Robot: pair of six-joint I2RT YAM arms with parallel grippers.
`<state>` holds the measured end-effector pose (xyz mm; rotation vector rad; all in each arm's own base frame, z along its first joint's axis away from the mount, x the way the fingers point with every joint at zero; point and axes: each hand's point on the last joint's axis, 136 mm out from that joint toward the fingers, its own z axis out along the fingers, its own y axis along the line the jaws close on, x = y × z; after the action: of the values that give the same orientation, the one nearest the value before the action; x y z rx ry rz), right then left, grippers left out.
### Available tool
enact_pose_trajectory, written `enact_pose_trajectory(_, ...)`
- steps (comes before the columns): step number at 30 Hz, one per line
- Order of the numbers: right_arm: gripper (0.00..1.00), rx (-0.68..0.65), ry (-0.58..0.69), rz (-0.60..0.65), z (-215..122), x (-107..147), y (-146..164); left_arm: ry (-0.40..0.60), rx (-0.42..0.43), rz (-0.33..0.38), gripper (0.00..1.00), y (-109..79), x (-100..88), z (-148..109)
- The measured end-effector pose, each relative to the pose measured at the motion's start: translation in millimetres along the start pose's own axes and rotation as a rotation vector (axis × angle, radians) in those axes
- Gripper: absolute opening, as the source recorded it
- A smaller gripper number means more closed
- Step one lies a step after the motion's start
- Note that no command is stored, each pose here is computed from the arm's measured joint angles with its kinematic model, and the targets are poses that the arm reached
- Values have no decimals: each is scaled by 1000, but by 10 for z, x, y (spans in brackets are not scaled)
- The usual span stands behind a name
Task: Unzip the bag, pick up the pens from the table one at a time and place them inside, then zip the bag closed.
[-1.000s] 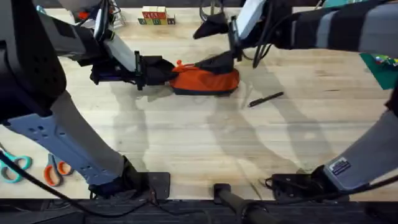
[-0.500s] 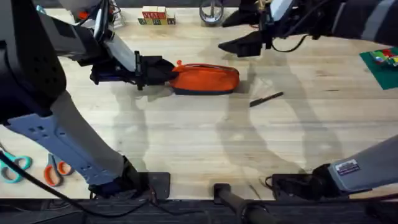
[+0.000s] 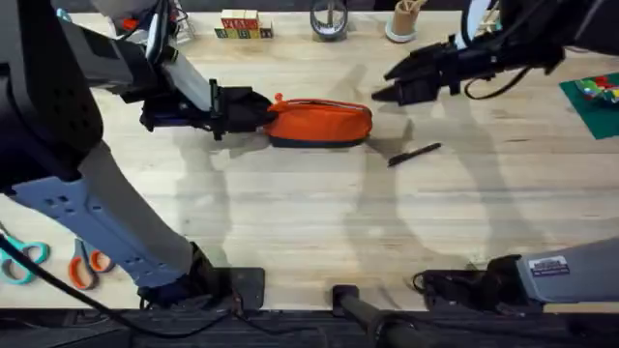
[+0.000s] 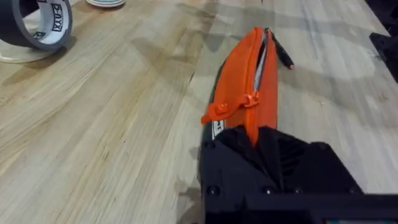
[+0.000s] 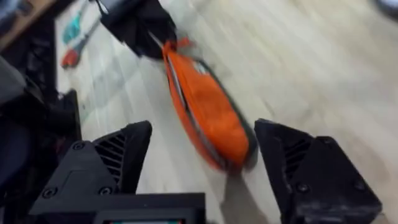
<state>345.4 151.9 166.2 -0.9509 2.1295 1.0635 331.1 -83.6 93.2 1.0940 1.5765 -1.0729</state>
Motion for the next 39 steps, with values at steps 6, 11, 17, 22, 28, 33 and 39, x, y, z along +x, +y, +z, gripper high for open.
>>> enact_pose_trajectory(6,996,76,126,2,-174,216,155,0,0,0,40,0,0,0)
enact_pose_trajectory(11,996,142,237,29,-330,418,261,0,0,0,40,0,0,0)
enact_pose_trajectory(17,996,199,303,33,-453,526,313,0,0,0,40,0,0,0)
enact_pose_trajectory(22,996,216,315,26,-479,542,304,0,0,0,40,0,0,0)
enact_pose_trajectory(28,996,222,320,25,-484,550,295,0,0,0,41,0,0,0)
enact_pose_trajectory(33,995,222,321,25,-484,551,295,-1,-1,6,444,4,-2,0)
enact_pose_trajectory(39,995,224,323,25,-486,554,291,-1,-1,6,991,4,-3,0)
